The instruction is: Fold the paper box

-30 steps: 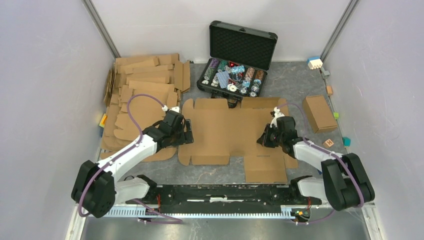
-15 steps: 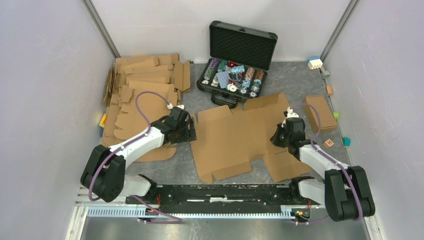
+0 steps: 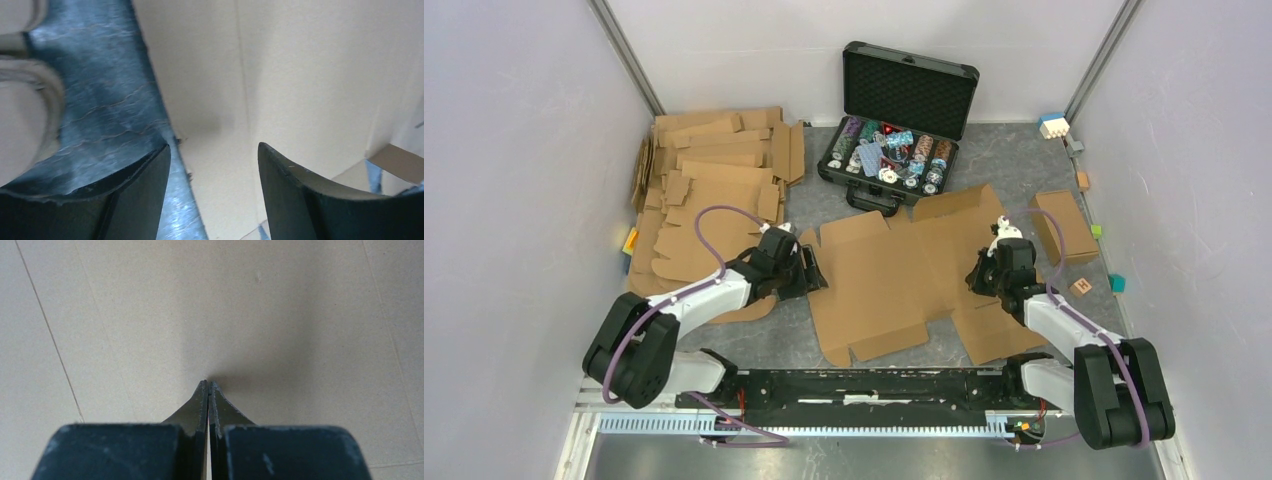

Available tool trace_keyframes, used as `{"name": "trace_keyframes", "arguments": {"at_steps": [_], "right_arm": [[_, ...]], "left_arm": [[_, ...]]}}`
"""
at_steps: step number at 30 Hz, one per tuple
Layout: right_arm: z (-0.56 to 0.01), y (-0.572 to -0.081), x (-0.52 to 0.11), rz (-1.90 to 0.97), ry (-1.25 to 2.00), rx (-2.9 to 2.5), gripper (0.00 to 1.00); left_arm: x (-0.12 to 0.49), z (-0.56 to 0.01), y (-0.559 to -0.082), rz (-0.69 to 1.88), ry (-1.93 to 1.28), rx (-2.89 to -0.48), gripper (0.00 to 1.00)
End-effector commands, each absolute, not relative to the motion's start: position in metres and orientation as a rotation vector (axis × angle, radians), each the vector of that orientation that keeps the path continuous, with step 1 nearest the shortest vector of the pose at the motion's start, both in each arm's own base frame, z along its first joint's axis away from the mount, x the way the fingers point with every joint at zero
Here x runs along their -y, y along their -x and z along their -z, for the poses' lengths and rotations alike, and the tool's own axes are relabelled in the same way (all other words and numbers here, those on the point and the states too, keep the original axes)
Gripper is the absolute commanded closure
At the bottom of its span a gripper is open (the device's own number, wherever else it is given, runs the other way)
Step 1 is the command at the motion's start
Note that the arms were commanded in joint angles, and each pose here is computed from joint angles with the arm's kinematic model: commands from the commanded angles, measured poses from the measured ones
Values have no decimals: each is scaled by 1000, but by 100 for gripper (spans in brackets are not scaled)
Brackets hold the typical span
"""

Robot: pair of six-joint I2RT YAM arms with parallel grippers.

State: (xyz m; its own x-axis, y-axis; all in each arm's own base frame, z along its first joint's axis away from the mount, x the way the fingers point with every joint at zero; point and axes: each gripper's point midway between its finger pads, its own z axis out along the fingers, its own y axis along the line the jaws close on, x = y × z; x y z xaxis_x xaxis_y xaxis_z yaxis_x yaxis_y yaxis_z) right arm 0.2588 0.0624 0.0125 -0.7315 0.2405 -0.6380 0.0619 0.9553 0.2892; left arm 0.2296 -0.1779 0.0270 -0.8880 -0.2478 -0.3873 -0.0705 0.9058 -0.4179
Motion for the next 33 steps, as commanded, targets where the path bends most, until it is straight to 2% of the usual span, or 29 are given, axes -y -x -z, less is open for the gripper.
{"name": "trace_keyframes", "arguments": {"at_steps": [1,12,20,25,26,30,33], "right_arm": [[27,-207,-48,-228,-210,-2590,100],[22,-207,-51,-258,-206,-2557,100],[22,-207,-55,-286,-202,-2556,100],[21,-206,-57,-304,-195,-2552,100],[20,-207,-57,-307,-193,-2547,100],[16,-210,-62,-343,-159,-2525,100],[7,-215,-68,-380,-104,-2493,96]], "left_arm": [[202,-18,-220,766,267,-2645,28],[207,-61,-241,920,331,-2338,43],[213,-72,-246,964,314,-2295,69],[216,-64,-251,934,305,-2340,70],[216,-61,-252,920,293,-2358,72],[213,-61,-258,847,237,-2373,97],[200,-78,-265,728,178,-2350,98]]}}
